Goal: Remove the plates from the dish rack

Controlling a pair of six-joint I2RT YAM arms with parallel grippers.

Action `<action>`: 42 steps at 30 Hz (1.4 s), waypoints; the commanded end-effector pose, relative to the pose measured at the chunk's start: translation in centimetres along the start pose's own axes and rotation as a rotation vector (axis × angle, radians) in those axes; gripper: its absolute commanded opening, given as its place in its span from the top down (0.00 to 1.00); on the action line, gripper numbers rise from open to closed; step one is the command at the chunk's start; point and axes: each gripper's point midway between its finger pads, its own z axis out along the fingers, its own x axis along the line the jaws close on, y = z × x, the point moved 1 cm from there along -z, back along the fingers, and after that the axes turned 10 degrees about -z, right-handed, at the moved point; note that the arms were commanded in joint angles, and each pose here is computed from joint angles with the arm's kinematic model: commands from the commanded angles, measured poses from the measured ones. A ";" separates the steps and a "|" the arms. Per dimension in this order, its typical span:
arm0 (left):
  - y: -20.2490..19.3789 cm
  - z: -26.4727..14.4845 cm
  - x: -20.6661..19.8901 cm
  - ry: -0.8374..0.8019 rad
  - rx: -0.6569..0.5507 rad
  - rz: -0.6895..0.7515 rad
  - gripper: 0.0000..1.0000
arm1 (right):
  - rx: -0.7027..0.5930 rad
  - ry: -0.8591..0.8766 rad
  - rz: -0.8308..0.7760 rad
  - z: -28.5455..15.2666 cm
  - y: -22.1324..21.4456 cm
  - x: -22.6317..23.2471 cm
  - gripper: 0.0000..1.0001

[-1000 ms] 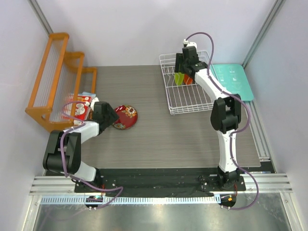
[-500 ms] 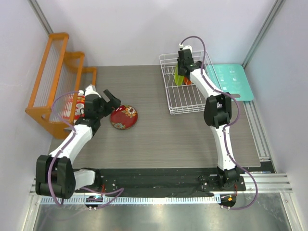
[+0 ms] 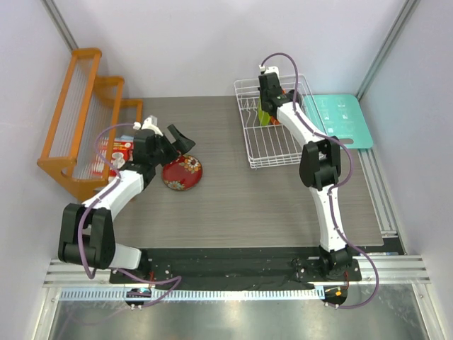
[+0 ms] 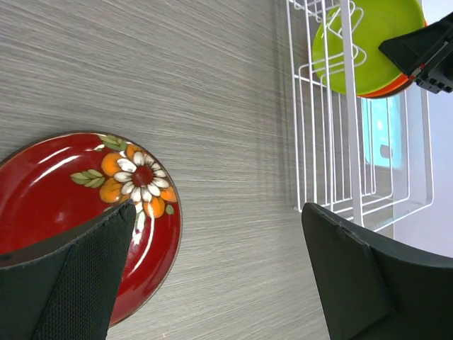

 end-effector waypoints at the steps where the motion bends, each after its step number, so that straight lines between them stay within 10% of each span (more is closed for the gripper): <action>1: 1.3 0.6 -3.3 -0.104 -0.008 0.021 0.00 | -0.152 -0.132 -0.010 -5.5 6.4 -3.4 0.99; 16: 0.9 5.6 -10.9 -0.420 0.123 -0.021 0.01 | -0.276 -0.163 0.069 -14.4 10.0 -6.1 0.99; 31: -2.0 9.1 -20.6 -0.801 0.289 -0.155 0.01 | -0.326 0.351 0.295 -23.0 6.9 -0.7 0.99; 42: -3.6 9.7 -20.5 -0.868 0.318 -0.226 0.07 | -0.379 0.610 0.514 -25.3 5.8 2.3 0.99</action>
